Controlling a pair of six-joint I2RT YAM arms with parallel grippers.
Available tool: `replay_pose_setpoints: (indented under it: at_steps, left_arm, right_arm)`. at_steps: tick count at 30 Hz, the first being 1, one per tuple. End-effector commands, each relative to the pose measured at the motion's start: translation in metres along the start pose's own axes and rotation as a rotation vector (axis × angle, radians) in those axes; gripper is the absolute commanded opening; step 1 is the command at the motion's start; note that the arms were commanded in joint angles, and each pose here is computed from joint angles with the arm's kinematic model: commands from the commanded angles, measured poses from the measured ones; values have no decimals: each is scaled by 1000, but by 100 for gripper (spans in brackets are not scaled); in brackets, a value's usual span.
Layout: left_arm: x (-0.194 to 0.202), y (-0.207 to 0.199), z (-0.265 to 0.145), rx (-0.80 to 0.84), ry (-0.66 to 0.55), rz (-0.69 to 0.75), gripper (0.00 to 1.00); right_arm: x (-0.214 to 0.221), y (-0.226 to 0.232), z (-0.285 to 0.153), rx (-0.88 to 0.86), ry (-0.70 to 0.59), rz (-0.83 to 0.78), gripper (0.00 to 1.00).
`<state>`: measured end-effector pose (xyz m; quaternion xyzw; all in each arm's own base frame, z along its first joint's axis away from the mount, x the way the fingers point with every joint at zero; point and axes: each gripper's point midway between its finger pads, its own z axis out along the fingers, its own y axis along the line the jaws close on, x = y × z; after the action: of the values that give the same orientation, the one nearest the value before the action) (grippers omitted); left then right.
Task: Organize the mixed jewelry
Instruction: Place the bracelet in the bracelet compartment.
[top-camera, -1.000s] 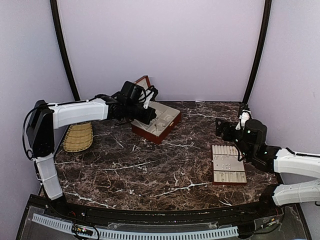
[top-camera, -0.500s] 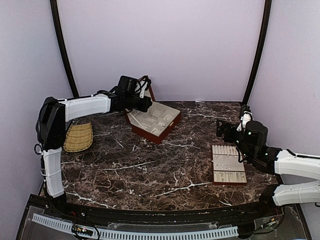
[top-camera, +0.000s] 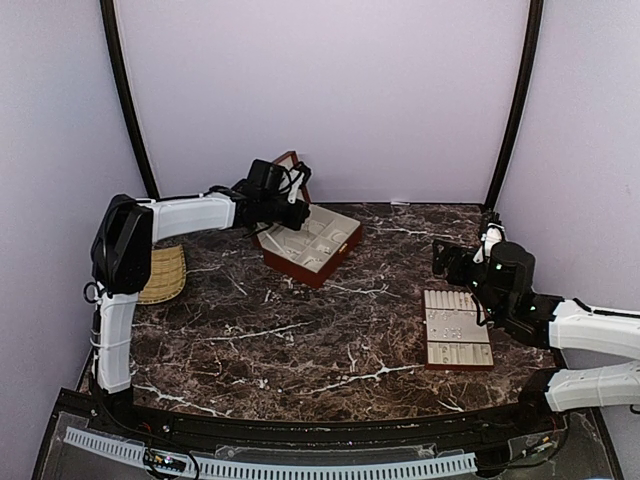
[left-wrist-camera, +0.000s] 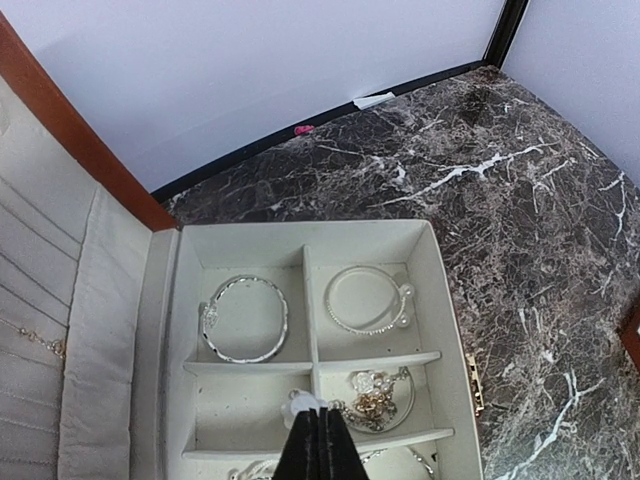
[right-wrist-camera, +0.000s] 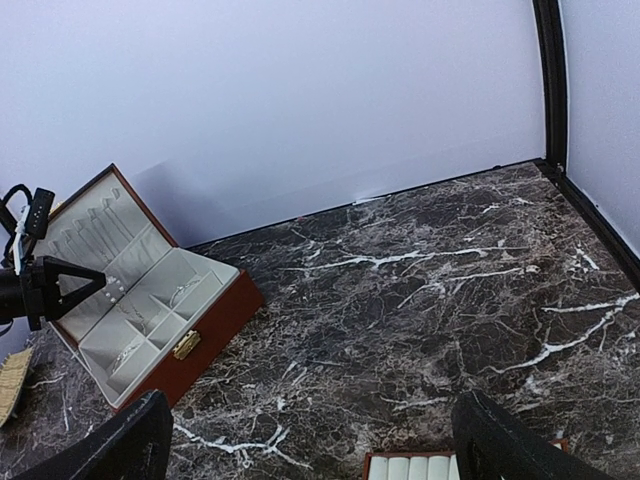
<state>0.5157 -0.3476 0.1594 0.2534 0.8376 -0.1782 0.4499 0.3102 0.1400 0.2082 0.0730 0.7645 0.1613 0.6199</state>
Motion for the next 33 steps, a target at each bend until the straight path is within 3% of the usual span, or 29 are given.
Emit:
replay_pose_setpoints:
  at_steps: [1,23,29,33]
  left_arm:
    - [-13,10,1,-28,-35,20,0]
    - [9,34,38,-87,13,86,0]
    - [14,38,42,-101,30,89,9]
    - [14,36,41,-91,36,78,31]
  right_arm:
    - [3,-4,0,10,-2,13,99]
    - [4,-6,0,19,8,16,98]
    - [5,-7,0,28,9,12,98]
    - [3,-7,0,30,11,12,98]
